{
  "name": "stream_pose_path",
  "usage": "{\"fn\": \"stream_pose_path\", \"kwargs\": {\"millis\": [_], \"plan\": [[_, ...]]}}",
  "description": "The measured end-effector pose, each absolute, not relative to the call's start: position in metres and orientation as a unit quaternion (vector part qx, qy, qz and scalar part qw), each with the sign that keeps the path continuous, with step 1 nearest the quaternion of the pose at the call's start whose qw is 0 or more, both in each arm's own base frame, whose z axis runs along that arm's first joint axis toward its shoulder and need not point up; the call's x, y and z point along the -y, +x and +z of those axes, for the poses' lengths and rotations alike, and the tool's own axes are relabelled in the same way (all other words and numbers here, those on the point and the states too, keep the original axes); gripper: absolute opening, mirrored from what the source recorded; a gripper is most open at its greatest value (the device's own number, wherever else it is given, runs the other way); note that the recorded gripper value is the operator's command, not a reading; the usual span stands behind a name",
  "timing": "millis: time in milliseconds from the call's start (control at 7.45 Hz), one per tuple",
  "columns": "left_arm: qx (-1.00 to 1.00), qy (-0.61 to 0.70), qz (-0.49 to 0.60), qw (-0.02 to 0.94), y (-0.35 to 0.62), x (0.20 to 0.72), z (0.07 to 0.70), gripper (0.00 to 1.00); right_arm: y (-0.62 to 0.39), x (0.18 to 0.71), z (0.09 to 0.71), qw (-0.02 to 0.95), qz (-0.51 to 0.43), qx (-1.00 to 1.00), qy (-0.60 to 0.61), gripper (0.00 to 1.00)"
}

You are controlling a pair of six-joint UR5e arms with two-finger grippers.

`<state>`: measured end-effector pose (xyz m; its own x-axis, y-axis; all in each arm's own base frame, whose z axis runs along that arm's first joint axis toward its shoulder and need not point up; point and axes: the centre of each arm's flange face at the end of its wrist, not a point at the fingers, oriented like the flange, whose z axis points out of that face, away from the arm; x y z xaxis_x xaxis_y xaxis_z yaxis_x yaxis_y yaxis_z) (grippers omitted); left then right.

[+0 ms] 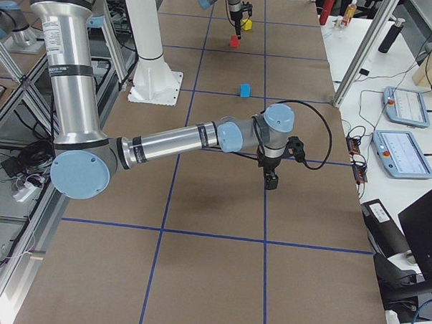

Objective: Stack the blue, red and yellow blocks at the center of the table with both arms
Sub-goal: 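Lower the left gripper onto the red cube and close it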

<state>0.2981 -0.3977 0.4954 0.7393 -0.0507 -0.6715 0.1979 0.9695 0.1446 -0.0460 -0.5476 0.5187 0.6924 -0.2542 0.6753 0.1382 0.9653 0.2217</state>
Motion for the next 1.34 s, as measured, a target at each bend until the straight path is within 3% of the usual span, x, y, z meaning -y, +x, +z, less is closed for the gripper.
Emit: {"fn": "stream_pose_path", "kwargs": {"millis": [537, 671, 806, 940, 1343], "plan": [[-0.351, 0.092, -0.056, 0.930, 0.313, 0.392, 0.506, 0.99, -0.026, 0.542, 0.524, 0.913, -0.089, 0.392, 0.075, 1.00], [-0.351, 0.090, -0.053, 0.931, 0.319, 0.392, 0.508, 0.95, -0.023, 0.542, 0.524, 0.912, -0.087, 0.393, 0.075, 1.00], [-0.351, 0.088, -0.049, 0.931, 0.323, 0.391, 0.508, 0.40, -0.020, 0.542, 0.525, 0.912, -0.084, 0.393, 0.076, 1.00], [-0.351, 0.084, -0.046, 0.931, 0.326, 0.389, 0.509, 0.00, -0.017, 0.541, 0.525, 0.913, -0.081, 0.393, 0.077, 1.00], [-0.359, 0.073, -0.041, 0.930, 0.321, 0.382, 0.498, 0.00, -0.005, 0.537, 0.527, 0.913, -0.071, 0.393, 0.079, 1.00]]}}
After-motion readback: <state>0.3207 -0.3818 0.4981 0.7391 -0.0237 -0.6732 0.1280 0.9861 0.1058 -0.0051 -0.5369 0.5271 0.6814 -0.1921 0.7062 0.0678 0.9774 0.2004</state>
